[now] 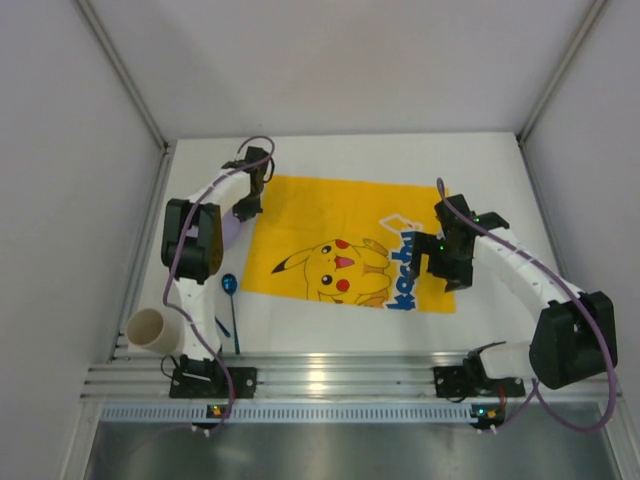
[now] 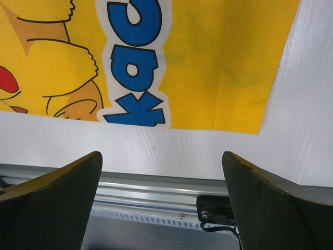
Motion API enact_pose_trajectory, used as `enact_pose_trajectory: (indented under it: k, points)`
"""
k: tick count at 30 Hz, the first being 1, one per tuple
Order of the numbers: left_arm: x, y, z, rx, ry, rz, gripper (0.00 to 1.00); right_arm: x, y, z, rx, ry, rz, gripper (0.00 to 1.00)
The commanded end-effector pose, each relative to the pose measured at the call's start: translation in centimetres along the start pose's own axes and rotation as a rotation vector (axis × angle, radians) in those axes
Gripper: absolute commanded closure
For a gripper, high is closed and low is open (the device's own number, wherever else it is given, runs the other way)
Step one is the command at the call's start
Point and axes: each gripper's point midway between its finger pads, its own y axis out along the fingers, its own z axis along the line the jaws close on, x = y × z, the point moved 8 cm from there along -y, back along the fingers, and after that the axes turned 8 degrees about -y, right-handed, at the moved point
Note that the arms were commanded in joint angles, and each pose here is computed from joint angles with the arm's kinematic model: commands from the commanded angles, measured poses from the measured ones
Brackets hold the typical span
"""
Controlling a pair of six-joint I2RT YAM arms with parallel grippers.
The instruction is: Set the dinner table for one person
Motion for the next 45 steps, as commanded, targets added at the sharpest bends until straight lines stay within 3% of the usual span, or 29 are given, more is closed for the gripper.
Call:
enact_pose_trajectory:
  k: [1, 8, 12, 14, 20, 23, 28, 39, 40, 41, 42, 43, 44, 45]
  points:
    - [1.5, -0.2, 0.0, -0.023, -0.009, -0.034, 1.00, 1.0, -0.4, -0.1, -0.009, -0.007, -0.044, 0.00]
    - [5.5, -8.0, -0.6, -0.039, -0.001, -0.240, 1.00, 1.3, -0.3, -0.1, -0.007, -0.029, -0.046, 0.00]
    - [5.4, -13.2, -4.7, -0.174, 0.074, -0.296, 1.00, 1.6, -0.4, -0.4, -0.041, -0.031, -0.051, 0.00]
    - [3.6, -16.2, -8.3, -0.263, 0.144, -0.321, 1.00, 1.6, -0.5, -0.9, -0.091, -0.020, -0.049, 0.00]
    - [-5.6, -21.8, -17.4, -0.552, 0.262, -0.191, 1.00, 1.5, -1.5, -2.5, -0.107, 0.083, -0.099, 0.00]
    - [-9.4, -22.7, -20.5, -0.602, 0.331, -0.161, 1.00, 0.9, -2.0, -2.9, -0.107, 0.100, -0.108, 0.00]
    - [-11.4, -23.1, -24.9, -0.676, 0.398, -0.167, 1.00, -0.6, -2.2, -3.2, -0.082, 0.094, -0.101, 0.00]
    - [-13.3, -19.5, -25.7, -0.503, 0.455, -0.117, 0.98, -2.7, -2.5, -3.7, -0.069, 0.087, -0.105, 0.00]
    - [-13.4, -19.5, -25.3, -0.492, 0.456, -0.113, 0.89, -2.7, -2.5, -3.7, -0.069, 0.087, -0.100, 0.00]
    - [-13.4, -19.7, -25.1, -0.495, 0.446, -0.115, 0.61, -2.7, -2.5, -3.7, -0.067, 0.083, -0.099, 0.00]
    - [-13.4, -20.0, -24.9, -0.495, 0.441, -0.121, 0.46, -2.7, -2.4, -3.7, -0.068, 0.082, -0.093, 0.00]
    - [-13.2, -20.6, -24.3, -0.499, 0.432, -0.130, 0.15, -2.7, -2.2, -3.7, -0.069, 0.084, -0.085, 0.00]
    - [-12.9, -21.1, -24.0, -0.501, 0.424, -0.139, 0.03, -2.7, -2.2, -3.7, -0.068, 0.081, -0.085, 0.00]
    - [-12.7, -21.5, -23.6, -0.500, 0.420, -0.148, 0.02, -2.6, -2.1, -3.7, -0.068, 0.081, -0.083, 0.00]
